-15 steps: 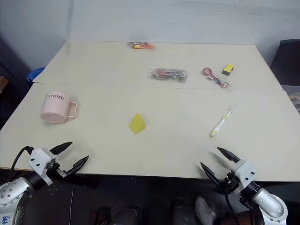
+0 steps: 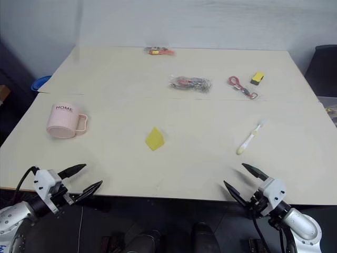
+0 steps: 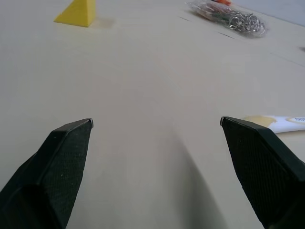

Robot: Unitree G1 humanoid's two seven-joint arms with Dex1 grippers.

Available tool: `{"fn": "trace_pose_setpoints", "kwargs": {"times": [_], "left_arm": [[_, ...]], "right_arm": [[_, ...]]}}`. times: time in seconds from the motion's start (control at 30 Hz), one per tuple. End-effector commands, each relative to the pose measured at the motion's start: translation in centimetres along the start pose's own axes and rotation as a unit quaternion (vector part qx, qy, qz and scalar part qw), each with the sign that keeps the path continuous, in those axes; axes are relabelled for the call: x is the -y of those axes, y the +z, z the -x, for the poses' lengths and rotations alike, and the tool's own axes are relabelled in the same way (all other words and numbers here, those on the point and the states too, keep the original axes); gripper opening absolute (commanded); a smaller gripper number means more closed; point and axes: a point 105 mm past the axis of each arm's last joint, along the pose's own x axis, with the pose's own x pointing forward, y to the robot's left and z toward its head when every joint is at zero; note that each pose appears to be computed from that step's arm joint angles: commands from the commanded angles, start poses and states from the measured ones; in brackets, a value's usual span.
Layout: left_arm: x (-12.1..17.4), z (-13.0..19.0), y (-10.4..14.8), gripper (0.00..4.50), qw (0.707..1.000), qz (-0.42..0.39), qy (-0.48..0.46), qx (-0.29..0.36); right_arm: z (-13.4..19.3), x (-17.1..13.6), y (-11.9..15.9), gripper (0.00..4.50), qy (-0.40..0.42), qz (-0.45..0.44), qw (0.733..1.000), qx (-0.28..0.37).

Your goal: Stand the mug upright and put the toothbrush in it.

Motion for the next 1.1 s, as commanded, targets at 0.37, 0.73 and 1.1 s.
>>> {"fn": "trace_pose_setpoints", "kwargs": {"times": [0.37,0.73,1.1], "left_arm": [[0.1,-4.0,2.8,4.50,0.999,-0.026,-0.042,0.004],[2.5,-18.8,6.3,4.50,0.993,-0.012,-0.116,0.013],[3.2,-20.2,6.3,2.38,0.993,0.020,-0.103,0.046]], "right_arm": [[-0.3,-0.5,1.9,4.48,0.048,0.011,0.999,0.022],[-2.8,-3.9,7.6,4.48,0.141,-0.005,0.977,0.159],[-3.4,-4.1,6.6,4.50,0.148,-0.015,0.974,0.170]]}}
